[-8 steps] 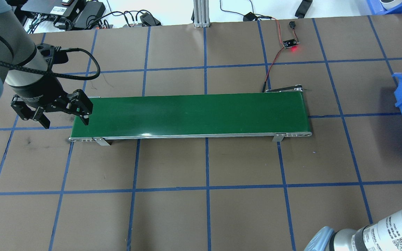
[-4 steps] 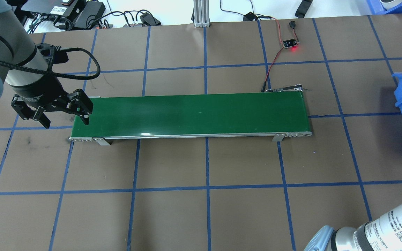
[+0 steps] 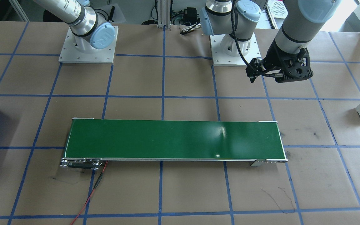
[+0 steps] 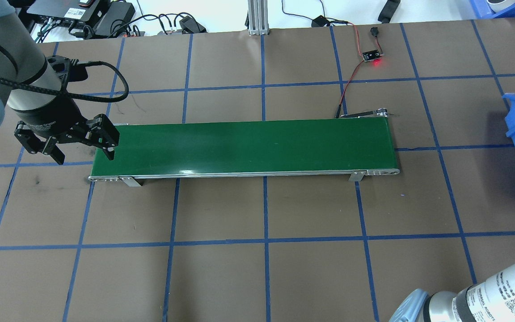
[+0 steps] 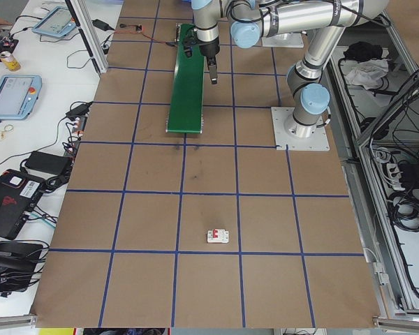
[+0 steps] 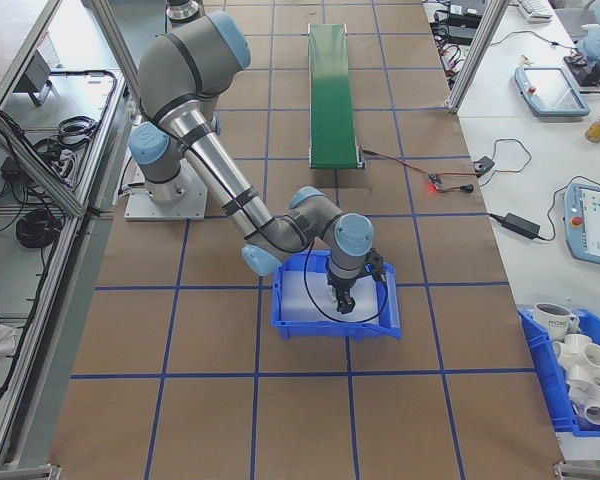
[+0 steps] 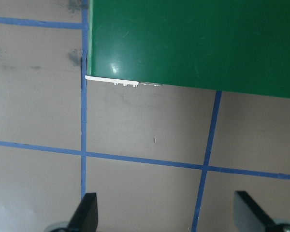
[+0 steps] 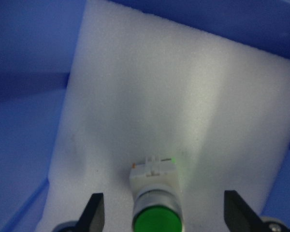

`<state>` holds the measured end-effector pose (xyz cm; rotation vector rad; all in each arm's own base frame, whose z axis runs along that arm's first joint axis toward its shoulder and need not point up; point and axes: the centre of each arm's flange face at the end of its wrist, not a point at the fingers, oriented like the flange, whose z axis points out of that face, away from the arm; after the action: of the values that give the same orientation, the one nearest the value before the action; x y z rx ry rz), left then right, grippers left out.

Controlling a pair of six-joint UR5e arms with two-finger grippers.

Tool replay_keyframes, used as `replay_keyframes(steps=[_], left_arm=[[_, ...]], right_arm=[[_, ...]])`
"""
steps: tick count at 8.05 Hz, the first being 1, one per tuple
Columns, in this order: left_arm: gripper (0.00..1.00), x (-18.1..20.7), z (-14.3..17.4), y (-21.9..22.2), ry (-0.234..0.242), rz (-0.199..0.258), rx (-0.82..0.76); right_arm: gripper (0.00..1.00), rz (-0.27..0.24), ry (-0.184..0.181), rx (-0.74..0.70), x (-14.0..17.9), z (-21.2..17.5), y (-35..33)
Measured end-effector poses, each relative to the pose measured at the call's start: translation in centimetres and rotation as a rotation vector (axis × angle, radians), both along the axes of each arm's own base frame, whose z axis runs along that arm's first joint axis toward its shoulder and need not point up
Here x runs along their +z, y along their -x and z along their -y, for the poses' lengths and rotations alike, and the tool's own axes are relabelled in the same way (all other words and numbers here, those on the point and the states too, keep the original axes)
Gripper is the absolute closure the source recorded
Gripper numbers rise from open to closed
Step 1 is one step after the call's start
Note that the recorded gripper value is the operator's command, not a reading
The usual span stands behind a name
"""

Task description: Move button from left to right

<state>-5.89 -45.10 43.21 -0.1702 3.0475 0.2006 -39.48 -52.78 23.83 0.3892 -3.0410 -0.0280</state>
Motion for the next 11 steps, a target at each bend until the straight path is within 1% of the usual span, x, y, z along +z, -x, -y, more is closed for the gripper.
replay_keyframes(steps=[1, 3, 4, 5, 6, 7, 8, 10, 11], left_arm=[[0.0, 0.0, 0.0, 0.0, 0.0, 0.0, 0.0], [0.0, 0.0, 0.0, 0.0, 0.0, 0.0, 0.0], [0.0, 0.0, 0.0, 0.0, 0.0, 0.0, 0.0], [0.0, 0.0, 0.0, 0.0, 0.0, 0.0, 0.0], [0.0, 0.0, 0.0, 0.0, 0.0, 0.0, 0.0], [0.0, 0.0, 0.0, 0.0, 0.001, 0.0, 0.0], [0.0, 0.0, 0.0, 0.0, 0.001, 0.0, 0.0], [0.0, 0.0, 0.0, 0.0, 0.0, 0.0, 0.0], [0.0, 0.0, 0.0, 0.0, 0.001, 0.0, 0.0]], right_arm=[[0.0, -0.023, 0.021, 0.0, 2.4, -0.3, -0.3], [0.0, -0.087, 0.079, -0.001, 8.8, -1.3, -1.5], [0.0, -0.098, 0.093, -0.002, 11.8, -2.0, -2.9], [0.0, -0.087, 0.089, -0.01, 14.3, -2.5, -5.2], [0.0, -0.075, 0.088, -0.039, 17.2, -2.7, -9.0], [0.0, -0.064, 0.085, -0.055, 19.7, -2.4, -13.7], [0.0, -0.058, 0.087, -0.041, 21.9, -2.0, -18.7], [0.0, -0.052, 0.113, -0.018, 25.0, -1.2, -29.3], [0.0, -0.05, 0.127, -0.032, 25.8, -1.2, -34.2]])
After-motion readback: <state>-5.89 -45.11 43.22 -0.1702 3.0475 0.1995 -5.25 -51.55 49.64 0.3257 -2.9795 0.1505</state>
